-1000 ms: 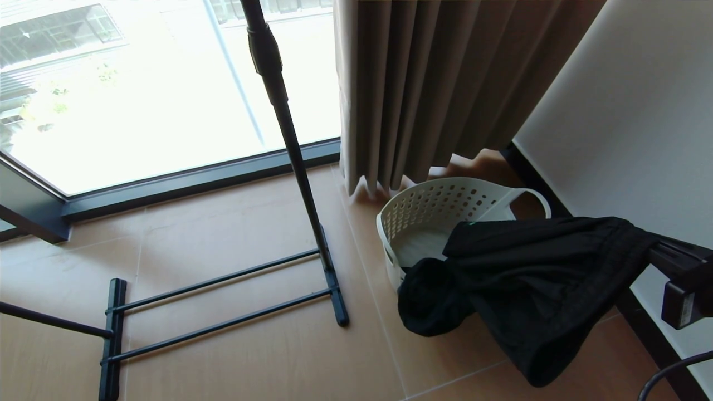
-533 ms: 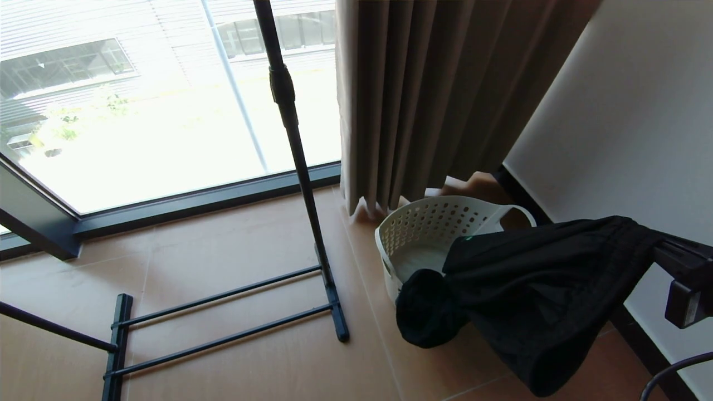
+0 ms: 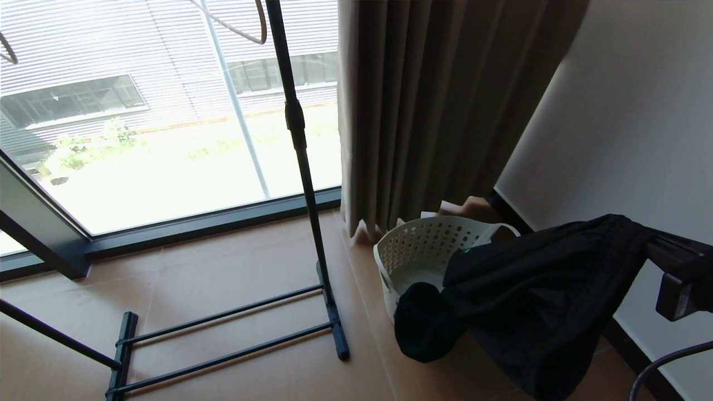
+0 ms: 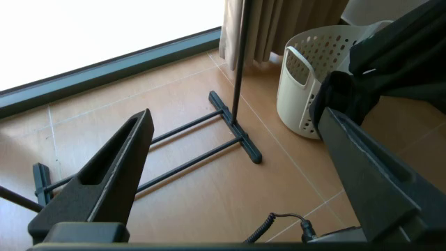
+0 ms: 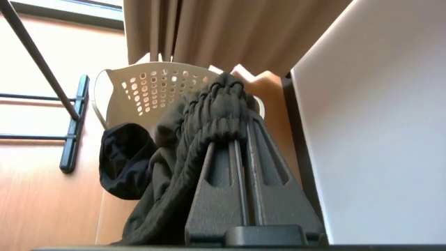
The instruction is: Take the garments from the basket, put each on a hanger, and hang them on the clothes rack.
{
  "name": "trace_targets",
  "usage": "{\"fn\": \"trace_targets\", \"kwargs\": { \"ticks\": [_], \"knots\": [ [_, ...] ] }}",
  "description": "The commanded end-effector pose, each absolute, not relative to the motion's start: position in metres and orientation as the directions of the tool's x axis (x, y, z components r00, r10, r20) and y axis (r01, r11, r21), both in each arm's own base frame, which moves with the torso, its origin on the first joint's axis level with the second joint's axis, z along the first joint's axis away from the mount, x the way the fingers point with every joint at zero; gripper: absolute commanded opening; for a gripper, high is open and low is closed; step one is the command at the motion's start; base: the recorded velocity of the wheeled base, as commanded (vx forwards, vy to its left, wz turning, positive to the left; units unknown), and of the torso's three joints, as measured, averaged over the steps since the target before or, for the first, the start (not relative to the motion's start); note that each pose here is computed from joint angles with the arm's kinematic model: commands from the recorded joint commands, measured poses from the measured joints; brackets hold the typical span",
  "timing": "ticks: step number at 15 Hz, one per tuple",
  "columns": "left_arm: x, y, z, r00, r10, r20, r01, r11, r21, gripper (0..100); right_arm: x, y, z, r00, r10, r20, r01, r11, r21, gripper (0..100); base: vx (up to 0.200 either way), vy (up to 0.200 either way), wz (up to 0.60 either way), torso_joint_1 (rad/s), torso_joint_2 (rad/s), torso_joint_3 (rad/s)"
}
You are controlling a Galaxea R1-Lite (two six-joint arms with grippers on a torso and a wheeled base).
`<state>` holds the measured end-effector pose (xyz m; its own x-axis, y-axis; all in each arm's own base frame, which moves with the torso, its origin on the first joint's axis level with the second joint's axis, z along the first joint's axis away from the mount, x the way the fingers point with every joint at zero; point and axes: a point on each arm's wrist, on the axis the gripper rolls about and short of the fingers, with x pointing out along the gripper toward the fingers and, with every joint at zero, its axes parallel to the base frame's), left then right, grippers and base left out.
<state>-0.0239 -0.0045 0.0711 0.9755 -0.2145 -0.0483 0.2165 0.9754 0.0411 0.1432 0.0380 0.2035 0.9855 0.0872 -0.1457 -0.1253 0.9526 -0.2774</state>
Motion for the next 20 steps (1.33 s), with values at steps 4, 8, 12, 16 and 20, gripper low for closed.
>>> {"fn": "trace_targets", "kwargs": {
  "ticks": [4,8,12,16,20],
  "knots": [
    [-0.024,-0.005,0.071,0.975,-0.215,-0.049,0.217,0.975,0.042,100,0.154,0.041,0.199,0.981,0.088,-0.171,-0.132,0.955,-0.267,0,0.0,0.0,0.0,0.006,0.0,0.195],
    [-0.024,-0.005,0.071,0.975,-0.215,-0.049,0.217,0.975,0.042,100,0.161,0.043,0.198,0.987,0.086,-0.135,-0.118,0.962,-0.247,0,0.0,0.0,0.0,0.004,0.0,0.203],
    [-0.024,-0.005,0.071,0.975,-0.215,-0.049,0.217,0.975,0.042,100,0.159,0.043,0.195,0.986,0.087,-0.145,-0.122,0.961,-0.248,0,0.0,0.0,0.0,0.004,0.0,0.195],
    [-0.024,-0.005,0.071,0.975,-0.215,-0.049,0.217,0.975,0.042,100,0.159,0.042,0.194,0.985,0.086,-0.147,-0.121,0.961,-0.249,0,0.0,0.0,0.0,0.04,-0.31,-0.193],
    [-0.024,-0.005,0.071,0.975,-0.215,-0.049,0.217,0.975,0.042,100,0.159,0.043,0.193,0.984,0.087,-0.154,-0.124,0.96,-0.25,0,0.0,0.0,0.0,0.101,-0.45,-0.35]
  ]
}}
